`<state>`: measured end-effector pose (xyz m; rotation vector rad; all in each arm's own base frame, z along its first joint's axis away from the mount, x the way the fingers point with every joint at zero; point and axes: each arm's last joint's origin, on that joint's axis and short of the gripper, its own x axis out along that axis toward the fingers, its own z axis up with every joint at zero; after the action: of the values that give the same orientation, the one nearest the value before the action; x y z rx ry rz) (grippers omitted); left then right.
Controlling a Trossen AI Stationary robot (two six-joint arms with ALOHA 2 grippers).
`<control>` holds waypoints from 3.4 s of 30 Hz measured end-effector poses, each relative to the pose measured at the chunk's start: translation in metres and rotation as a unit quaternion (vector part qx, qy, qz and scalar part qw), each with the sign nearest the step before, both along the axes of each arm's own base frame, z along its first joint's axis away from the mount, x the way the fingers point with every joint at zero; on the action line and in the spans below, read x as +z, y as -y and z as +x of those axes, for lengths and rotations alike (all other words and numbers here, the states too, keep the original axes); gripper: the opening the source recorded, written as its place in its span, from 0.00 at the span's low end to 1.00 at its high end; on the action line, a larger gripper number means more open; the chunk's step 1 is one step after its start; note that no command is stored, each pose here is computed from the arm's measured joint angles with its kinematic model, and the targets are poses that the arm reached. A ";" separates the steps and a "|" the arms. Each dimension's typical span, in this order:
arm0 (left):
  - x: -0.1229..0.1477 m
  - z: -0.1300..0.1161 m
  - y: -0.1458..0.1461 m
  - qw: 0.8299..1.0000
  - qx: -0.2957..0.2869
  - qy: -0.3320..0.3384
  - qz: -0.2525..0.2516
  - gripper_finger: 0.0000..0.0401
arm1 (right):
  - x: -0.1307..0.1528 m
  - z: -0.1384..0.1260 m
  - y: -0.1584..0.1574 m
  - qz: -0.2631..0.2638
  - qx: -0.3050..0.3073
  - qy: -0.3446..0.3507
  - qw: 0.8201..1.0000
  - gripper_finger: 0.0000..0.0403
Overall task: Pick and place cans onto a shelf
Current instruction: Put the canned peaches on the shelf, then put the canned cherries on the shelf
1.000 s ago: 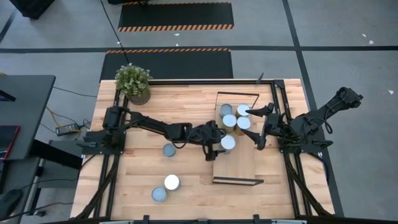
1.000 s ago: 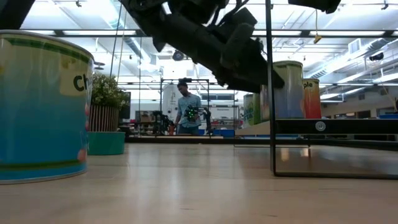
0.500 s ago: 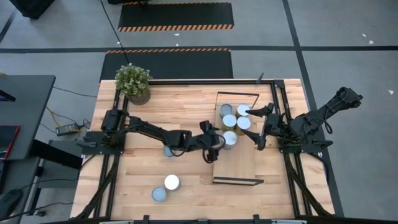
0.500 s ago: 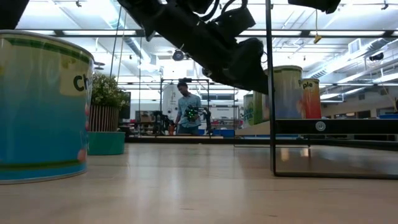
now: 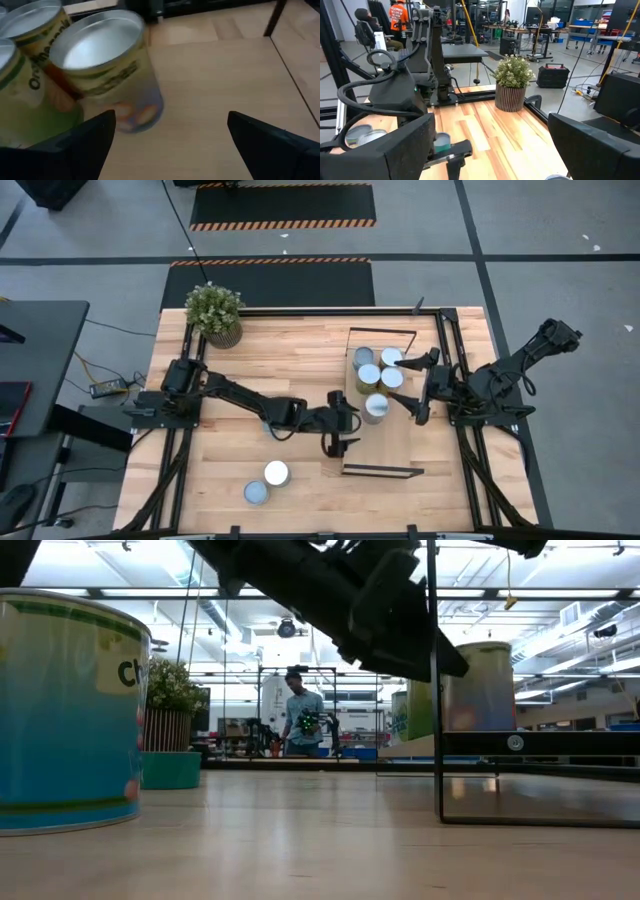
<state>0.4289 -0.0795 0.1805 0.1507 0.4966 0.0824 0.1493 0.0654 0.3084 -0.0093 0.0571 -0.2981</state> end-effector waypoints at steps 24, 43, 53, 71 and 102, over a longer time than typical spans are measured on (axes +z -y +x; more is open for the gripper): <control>-0.022 0.017 -0.007 0.997 -0.023 0.056 -0.056 0.97 | 0.001 -0.001 -0.001 0.002 0.002 0.005 1.000 0.98; -0.012 0.022 -0.011 0.985 -0.119 0.102 -0.071 0.97 | -0.041 0.026 -0.020 0.009 0.029 -0.117 0.993 0.98; -0.007 0.025 -0.022 0.984 -0.105 0.130 -0.059 0.97 | -0.055 0.029 -0.022 -0.021 0.024 -0.172 0.985 0.98; 0.029 -0.005 -0.014 0.999 0.003 0.022 0.039 0.97 | -0.075 0.049 -0.035 -0.102 -0.025 -0.294 0.950 0.94; 0.092 -0.089 0.009 0.990 -0.014 -0.134 -0.044 0.97 | -0.076 0.055 -0.030 -0.093 -0.098 -0.434 0.891 0.94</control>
<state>0.3401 -0.0887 0.2727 0.0816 0.7640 0.0119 0.2043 0.0954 0.2324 -0.3316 0.9283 -0.4841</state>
